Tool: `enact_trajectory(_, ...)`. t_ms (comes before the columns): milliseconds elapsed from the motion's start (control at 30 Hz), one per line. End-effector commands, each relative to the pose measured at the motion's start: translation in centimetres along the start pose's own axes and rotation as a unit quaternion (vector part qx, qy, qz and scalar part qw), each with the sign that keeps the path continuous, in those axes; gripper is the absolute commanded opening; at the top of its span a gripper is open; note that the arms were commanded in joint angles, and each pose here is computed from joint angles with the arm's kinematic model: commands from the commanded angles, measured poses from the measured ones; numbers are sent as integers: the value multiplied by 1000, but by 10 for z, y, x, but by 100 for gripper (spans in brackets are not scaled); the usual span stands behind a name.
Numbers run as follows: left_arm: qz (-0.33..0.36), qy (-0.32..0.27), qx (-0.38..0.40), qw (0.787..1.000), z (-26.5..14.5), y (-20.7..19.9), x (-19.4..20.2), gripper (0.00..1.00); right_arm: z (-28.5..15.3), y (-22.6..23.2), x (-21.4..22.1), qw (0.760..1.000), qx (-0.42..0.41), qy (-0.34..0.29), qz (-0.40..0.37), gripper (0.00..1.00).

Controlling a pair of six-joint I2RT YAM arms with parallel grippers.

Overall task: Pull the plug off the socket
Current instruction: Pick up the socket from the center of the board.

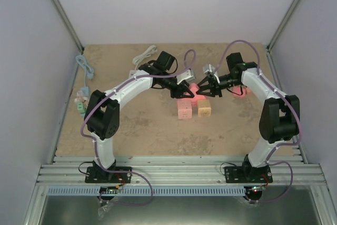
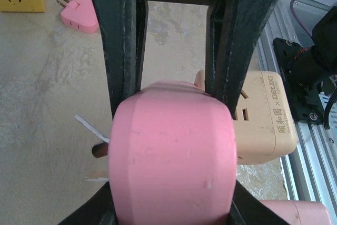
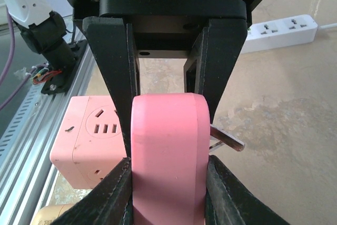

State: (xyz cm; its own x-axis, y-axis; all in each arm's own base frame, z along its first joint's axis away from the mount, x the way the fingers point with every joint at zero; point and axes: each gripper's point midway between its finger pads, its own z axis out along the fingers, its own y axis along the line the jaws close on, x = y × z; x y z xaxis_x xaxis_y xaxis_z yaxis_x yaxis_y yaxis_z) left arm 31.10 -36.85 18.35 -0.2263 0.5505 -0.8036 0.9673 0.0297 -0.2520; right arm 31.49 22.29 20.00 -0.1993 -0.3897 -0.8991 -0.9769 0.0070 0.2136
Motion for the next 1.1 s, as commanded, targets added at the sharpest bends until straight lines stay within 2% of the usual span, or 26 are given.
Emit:
enact_trajectory(0,-9,1,4,1000,0,0,-2,0,-6,-1,-19,1000,6,-21,-9,37)
enact_trajectory(100,-24,-12,-13,1000,-10,8,-5,0,-14,-9,-16,999,30,-12,-4,52)
enact_trajectory(133,-29,-16,-22,999,-14,12,-6,0,-18,-13,-15,999,42,-9,-3,63)
enact_trajectory(167,-31,-20,-33,999,-19,16,-7,0,-21,-16,-14,999,54,-7,-2,92)
enact_trajectory(200,-32,-24,-42,998,-23,19,-9,0,-25,-20,-14,998,69,-4,-4,97)
enact_trajectory(367,-36,-49,-88,994,-48,33,-16,0,-38,-31,-10,990,135,21,-23,98)
enact_trajectory(533,-46,-41,-106,992,-59,36,-8,0,-50,-30,-16,979,188,33,-70,98)
enact_trajectory(733,-114,-57,-77,989,-82,42,9,0,-60,-5,-23,955,227,37,-185,98)
enact_trajectory(900,-185,-23,-46,981,-94,50,33,0,-61,31,-17,920,255,20,-297,98)
enact_trajectory(1067,-221,-10,3,975,-102,43,59,0,-58,43,-8,917,251,21,-309,98)
